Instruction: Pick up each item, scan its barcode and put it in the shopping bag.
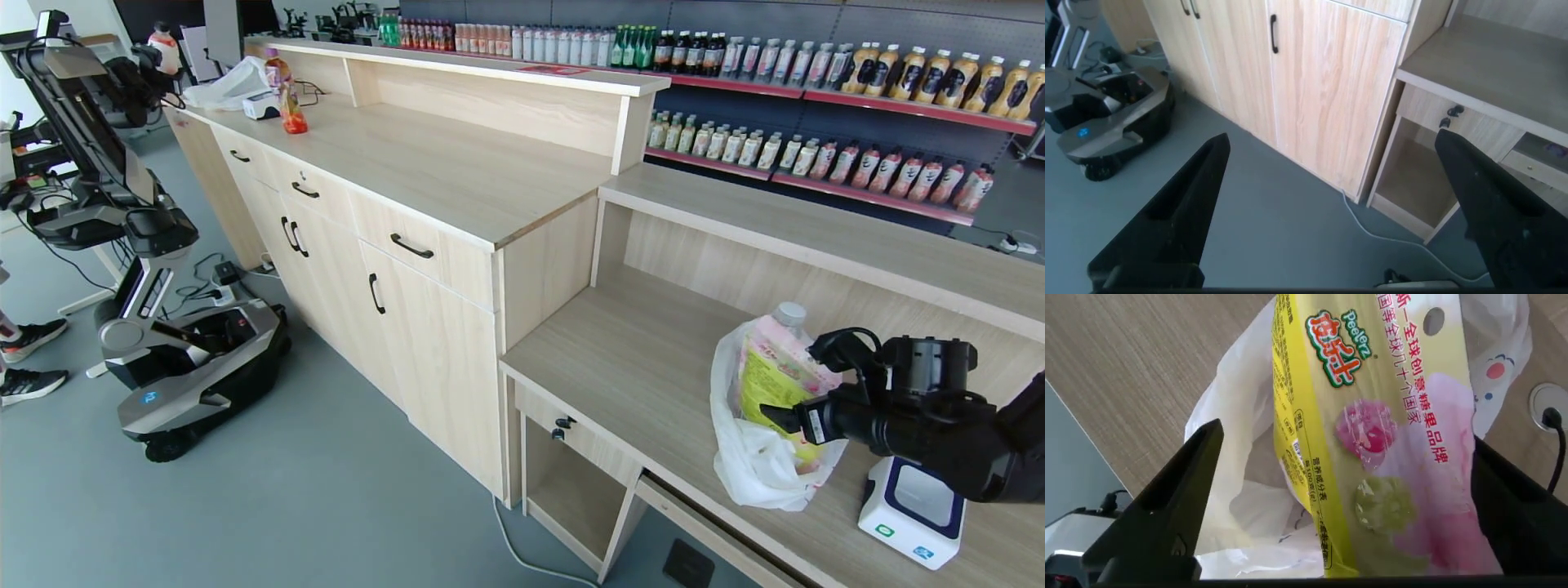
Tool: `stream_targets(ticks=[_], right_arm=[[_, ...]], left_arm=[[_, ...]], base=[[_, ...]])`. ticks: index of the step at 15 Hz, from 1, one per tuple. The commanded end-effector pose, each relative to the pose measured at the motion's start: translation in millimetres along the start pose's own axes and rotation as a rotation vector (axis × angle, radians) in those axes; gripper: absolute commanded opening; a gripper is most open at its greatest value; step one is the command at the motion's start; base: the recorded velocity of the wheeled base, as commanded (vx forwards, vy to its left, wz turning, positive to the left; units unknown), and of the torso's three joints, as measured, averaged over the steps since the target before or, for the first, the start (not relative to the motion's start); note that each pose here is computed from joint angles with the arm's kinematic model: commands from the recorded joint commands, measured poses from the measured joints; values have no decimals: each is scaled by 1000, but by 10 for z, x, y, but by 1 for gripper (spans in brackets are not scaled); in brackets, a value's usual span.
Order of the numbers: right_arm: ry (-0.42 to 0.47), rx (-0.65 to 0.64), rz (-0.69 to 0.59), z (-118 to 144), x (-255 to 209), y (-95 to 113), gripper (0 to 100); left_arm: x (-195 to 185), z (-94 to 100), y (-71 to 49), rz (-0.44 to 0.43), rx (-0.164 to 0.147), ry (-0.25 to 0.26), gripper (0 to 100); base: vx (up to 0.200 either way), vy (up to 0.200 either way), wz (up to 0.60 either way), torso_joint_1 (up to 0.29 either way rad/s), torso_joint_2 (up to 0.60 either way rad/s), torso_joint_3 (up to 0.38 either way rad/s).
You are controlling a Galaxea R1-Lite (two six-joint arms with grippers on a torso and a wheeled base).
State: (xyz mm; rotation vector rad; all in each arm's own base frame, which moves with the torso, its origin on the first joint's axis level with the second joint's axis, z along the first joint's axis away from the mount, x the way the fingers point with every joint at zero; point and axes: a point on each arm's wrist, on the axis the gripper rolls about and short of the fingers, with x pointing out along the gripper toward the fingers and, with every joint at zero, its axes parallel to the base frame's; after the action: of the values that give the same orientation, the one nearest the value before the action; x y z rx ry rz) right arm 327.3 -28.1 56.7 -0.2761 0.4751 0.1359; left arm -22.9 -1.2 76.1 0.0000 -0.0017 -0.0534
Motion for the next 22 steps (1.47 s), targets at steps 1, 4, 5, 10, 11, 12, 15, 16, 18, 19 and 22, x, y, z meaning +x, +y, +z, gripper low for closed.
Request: stream_targets(ticks=[1,4,5,10,11,12,15,16,18,19,22], right_arm=[[-119,14,8,347,-263,78,100],[-226,-19,-30,609,-868,72,100],[-238,-27,-33,660,-1136,85,100],[-264,-136,-168,693,-1770,-70,100],[-260,-126,-216,704,-1797,-129,100],[-254,-118,-264,727,-1806,-182,100],[-262,2,-403,829,-1853,-292,100],[-250,23,-444,818,-1889,-340,100],[-242,44,-490,781,-1971,-409,100],[-236,53,-494,767,-1992,-414,100],[-203,116,-483,697,-2195,-324,100]], left_arm=[[0,0,0,0,0,0,100],[0,0,0,0,0,0,100],[0,0,0,0,0,0,100],[0,0,0,0,0,0,100],[0,0,0,0,0,0,100],[0,0,0,0,0,0,100],[0,0,0,0,0,0,100],[0,0,0,0,0,0,100],[0,0,0,0,0,0,100],[0,0,0,0,0,0,100],[0,0,0,0,0,0,100]], base=[[0,0,0,0,0,0],[0,0,0,0,0,0],[0,0,0,0,0,0],[0,0,-360,2,1,1],[0,0,-600,7,2,2],[0,0,-600,-2,7,-2],[0,0,-600,1,1,2],[0,0,-600,7,2,-2],[0,0,-600,0,2,2],[0,0,-600,-7,2,2],[0,0,-600,4,2,2]])
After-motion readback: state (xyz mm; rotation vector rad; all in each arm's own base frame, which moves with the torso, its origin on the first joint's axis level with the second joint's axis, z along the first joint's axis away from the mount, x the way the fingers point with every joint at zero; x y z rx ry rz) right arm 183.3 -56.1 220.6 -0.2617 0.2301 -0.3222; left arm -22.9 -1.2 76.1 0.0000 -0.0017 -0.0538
